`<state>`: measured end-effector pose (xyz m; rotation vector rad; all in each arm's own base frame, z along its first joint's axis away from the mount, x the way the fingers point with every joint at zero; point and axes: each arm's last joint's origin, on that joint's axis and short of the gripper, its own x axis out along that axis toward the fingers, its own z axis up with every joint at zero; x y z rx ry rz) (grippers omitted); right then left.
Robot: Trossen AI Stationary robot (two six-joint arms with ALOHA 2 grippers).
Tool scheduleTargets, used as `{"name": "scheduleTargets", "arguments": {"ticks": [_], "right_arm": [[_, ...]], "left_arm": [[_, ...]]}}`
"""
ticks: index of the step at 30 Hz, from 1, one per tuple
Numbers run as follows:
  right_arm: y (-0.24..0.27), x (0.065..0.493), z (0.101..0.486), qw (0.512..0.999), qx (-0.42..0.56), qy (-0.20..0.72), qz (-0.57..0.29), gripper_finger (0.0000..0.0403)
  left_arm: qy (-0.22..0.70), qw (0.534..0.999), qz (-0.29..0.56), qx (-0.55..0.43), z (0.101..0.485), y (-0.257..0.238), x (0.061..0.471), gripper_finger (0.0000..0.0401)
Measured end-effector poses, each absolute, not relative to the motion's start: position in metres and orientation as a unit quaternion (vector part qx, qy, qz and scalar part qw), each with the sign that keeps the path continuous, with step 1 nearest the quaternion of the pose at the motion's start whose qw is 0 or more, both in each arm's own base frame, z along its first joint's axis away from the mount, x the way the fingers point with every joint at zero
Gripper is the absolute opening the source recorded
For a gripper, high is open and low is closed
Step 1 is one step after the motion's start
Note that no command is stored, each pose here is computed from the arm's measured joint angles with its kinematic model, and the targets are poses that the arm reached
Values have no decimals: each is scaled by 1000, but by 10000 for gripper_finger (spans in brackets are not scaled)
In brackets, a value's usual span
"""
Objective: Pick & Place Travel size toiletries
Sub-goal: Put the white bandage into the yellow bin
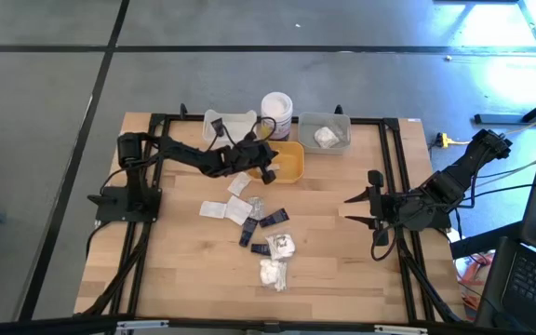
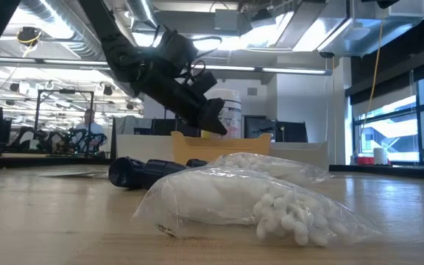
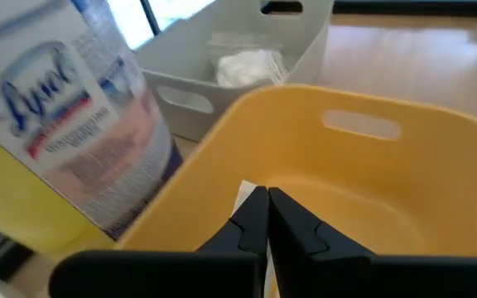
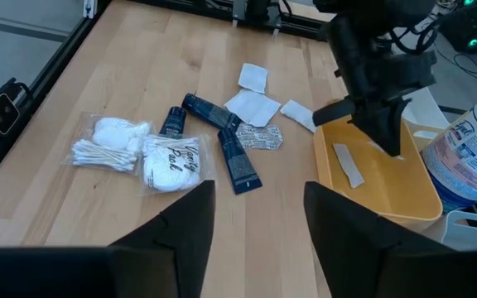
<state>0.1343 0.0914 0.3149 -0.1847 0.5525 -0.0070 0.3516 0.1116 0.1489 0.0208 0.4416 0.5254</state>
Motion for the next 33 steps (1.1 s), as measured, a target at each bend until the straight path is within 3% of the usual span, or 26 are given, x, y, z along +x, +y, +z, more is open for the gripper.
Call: {"name": "scheduleTargets", "arguments": {"ticks": [27,33], "right_arm": [[91,134,315,958,-91,272,-4,145],[91,134,315,958,-91,272,-3,136]], "left_arm": [[231,944,234,6,145,97,355,5],[229,946,231,9,145,95,356,25]]}}
